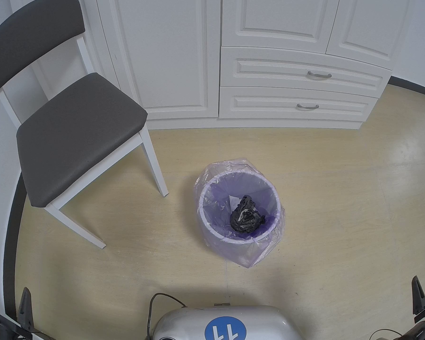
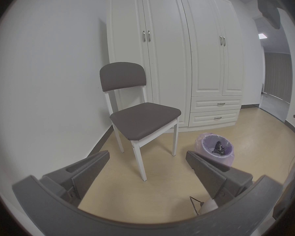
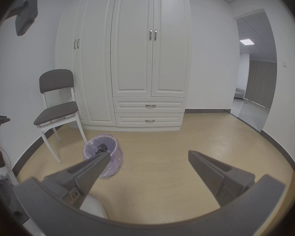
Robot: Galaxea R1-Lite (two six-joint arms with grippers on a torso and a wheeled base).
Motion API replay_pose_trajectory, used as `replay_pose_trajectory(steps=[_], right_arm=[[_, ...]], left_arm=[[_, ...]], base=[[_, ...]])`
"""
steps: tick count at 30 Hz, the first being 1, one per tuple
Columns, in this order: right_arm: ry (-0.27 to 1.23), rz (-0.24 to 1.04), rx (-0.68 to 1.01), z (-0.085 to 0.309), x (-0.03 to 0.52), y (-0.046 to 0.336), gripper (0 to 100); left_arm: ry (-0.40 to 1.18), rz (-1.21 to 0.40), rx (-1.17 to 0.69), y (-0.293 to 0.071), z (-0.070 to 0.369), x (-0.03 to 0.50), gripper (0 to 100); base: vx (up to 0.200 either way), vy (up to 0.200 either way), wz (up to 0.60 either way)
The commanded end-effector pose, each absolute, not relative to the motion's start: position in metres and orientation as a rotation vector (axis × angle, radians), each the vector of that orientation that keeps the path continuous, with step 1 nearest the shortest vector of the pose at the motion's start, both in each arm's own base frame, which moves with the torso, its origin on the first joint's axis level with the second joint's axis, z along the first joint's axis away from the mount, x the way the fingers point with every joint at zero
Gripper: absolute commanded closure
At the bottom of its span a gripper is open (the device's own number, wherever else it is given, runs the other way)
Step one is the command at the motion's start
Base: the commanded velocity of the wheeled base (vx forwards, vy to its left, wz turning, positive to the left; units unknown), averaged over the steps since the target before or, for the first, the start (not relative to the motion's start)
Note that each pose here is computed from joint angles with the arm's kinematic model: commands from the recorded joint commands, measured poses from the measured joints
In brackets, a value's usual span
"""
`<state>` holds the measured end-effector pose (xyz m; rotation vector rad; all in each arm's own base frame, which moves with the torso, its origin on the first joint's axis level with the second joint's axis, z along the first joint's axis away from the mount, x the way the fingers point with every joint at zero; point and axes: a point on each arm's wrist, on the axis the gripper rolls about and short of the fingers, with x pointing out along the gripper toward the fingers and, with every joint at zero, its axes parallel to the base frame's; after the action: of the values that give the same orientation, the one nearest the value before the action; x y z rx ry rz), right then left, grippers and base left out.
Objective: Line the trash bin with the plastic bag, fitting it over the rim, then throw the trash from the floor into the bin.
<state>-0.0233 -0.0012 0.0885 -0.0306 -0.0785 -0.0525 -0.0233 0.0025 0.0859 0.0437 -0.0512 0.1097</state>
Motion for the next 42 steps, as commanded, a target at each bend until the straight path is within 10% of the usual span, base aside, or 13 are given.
replay_pose_trajectory(steps=[1,42], right_arm=[[-0.074,-0.05,-0.032,0.0832,-0.0231,-0.0012,0],[-0.057,-0.05,0.006,0.0813,-0.023,-0.0011,0]], left_arm=[[-0.046,0.102,0.05,0.0023,0.0812,-0.0229,0],[0.006,-0.029,0.038,-0.0006,0.077,-0.0229,0]], base=[[0.0,0.0,0.0],[0.0,0.0,0.0]])
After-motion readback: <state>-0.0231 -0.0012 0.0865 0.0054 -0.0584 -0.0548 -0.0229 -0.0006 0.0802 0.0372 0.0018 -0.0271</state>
